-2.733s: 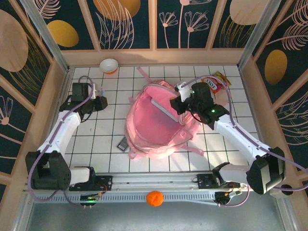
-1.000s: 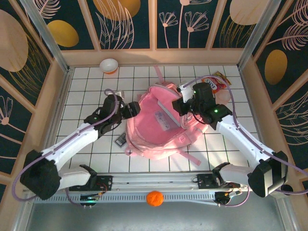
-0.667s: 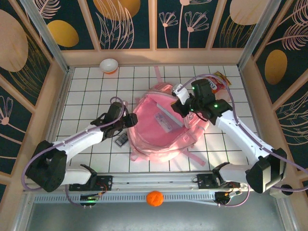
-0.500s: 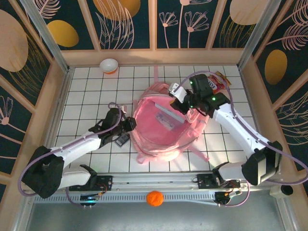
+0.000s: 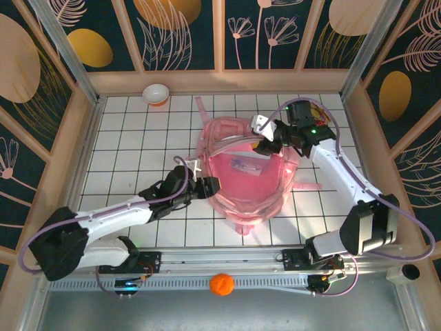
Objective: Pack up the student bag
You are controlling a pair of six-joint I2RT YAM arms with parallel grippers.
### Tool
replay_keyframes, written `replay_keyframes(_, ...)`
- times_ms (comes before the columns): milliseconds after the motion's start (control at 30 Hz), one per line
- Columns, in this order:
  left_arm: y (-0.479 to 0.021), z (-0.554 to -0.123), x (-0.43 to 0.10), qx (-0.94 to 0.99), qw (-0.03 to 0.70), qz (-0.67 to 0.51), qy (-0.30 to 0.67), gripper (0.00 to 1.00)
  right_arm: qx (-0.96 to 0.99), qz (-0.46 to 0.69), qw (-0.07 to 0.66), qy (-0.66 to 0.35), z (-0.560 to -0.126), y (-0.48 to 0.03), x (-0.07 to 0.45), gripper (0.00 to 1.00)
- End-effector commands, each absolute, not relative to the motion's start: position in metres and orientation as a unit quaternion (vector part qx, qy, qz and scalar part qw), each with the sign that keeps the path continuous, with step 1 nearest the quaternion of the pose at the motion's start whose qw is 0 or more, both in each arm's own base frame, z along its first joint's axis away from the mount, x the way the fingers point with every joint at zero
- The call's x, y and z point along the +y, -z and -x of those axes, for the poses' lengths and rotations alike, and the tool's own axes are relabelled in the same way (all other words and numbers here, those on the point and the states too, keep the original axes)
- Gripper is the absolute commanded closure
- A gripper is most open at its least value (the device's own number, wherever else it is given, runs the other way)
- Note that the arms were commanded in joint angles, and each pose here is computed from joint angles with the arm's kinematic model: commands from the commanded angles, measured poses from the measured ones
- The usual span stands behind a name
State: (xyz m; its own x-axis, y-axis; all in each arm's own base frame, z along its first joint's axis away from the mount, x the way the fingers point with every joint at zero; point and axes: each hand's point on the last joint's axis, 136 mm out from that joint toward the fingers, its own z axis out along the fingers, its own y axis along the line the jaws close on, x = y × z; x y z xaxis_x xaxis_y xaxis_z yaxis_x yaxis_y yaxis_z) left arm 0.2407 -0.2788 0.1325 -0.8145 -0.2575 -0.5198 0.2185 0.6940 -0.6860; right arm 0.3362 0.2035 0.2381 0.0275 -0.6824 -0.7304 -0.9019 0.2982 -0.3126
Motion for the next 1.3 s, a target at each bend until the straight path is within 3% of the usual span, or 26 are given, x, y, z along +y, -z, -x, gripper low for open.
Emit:
replay_keyframes(0, -0.157, -0.250, -0.252, 0.854, 0.362, 0.057, 0.369, 0.43, 0.738, 0.465, 0.453, -0.184, -0.319, -0.276, 0.198, 0.35)
replay_keyframes(167, -0.188, -0.260, -0.211, 0.846, 0.425, 0.090, 0.309, 0.39, 0.852, 0.217, 0.397, -0.263, -0.294, -0.284, 0.175, 0.35)
replay_keyframes(367, -0.204, -0.276, -0.216, 0.839, 0.443, 0.061, 0.310, 0.37, 0.904, 0.008, 0.301, -0.302, -0.271, -0.249, 0.155, 0.33)
replay_keyframes(633, -0.172, -0.306, -0.259, 0.864, 0.403, 0.012, 0.301, 0.42, 0.941, -0.147, 0.233, -0.199, -0.277, -0.157, 0.098, 0.35)
replay_keyframes(967, -0.087, -0.286, -0.294, 0.897, 0.278, -0.012, 0.343, 0.68, 0.931, -0.123, 0.230, -0.254, -0.316, -0.106, 0.117, 0.49)
replay_keyframes(1267, -0.098, -0.238, -0.335, 0.878, 0.254, -0.098, 0.395, 0.67, 0.900, -0.058, 0.283, -0.325, -0.397, -0.130, 0.139, 0.56)
